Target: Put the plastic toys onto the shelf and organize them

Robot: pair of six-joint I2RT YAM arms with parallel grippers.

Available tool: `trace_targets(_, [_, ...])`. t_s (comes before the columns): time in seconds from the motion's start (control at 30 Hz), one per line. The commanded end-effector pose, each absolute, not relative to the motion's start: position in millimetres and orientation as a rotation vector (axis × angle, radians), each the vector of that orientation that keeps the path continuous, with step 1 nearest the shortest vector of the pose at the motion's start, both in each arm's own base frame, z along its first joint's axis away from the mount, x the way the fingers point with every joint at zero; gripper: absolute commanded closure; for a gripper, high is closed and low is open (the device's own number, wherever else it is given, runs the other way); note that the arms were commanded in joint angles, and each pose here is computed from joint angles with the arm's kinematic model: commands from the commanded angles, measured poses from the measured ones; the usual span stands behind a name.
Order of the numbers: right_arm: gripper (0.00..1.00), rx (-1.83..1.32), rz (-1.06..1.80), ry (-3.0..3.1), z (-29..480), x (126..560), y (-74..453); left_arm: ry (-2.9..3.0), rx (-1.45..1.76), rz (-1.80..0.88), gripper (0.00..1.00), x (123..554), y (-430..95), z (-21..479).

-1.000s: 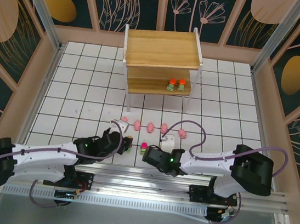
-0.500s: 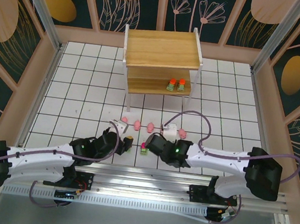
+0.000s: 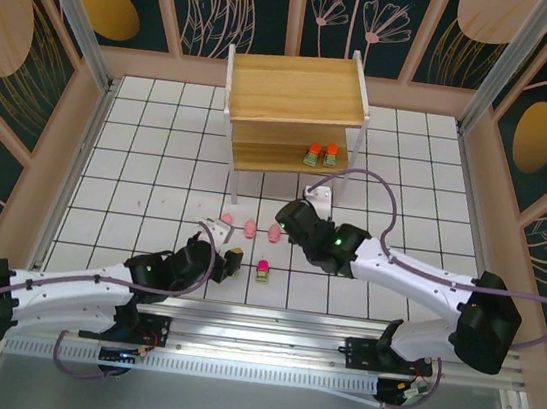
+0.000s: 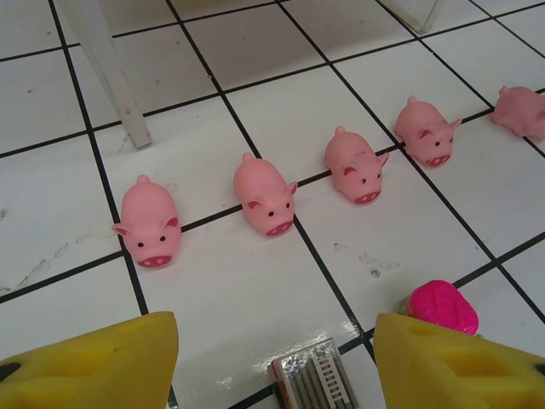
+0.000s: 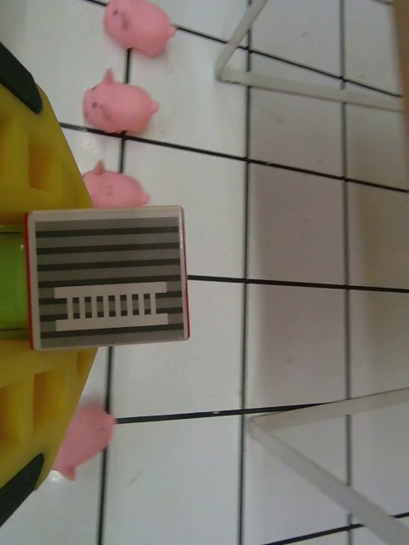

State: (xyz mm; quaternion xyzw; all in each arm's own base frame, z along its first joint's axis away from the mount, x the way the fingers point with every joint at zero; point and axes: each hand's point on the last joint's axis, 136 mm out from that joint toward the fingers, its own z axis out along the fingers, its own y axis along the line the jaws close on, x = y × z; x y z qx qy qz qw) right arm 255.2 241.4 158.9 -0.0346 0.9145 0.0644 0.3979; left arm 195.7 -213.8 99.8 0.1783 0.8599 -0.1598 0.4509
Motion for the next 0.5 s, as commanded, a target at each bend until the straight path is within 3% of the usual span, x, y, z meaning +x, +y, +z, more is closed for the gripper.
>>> trace_targets(0.0, [0.84,-0.121,0.151,2.257,181,275,249,2.09,0.452,-0.414,0.37,196,-216,105])
trace_targets(0.47, [0.84,-0.127,0.165,2.189,215,333,265,2.077,0.46,-0.423,0.37,195,-217,107])
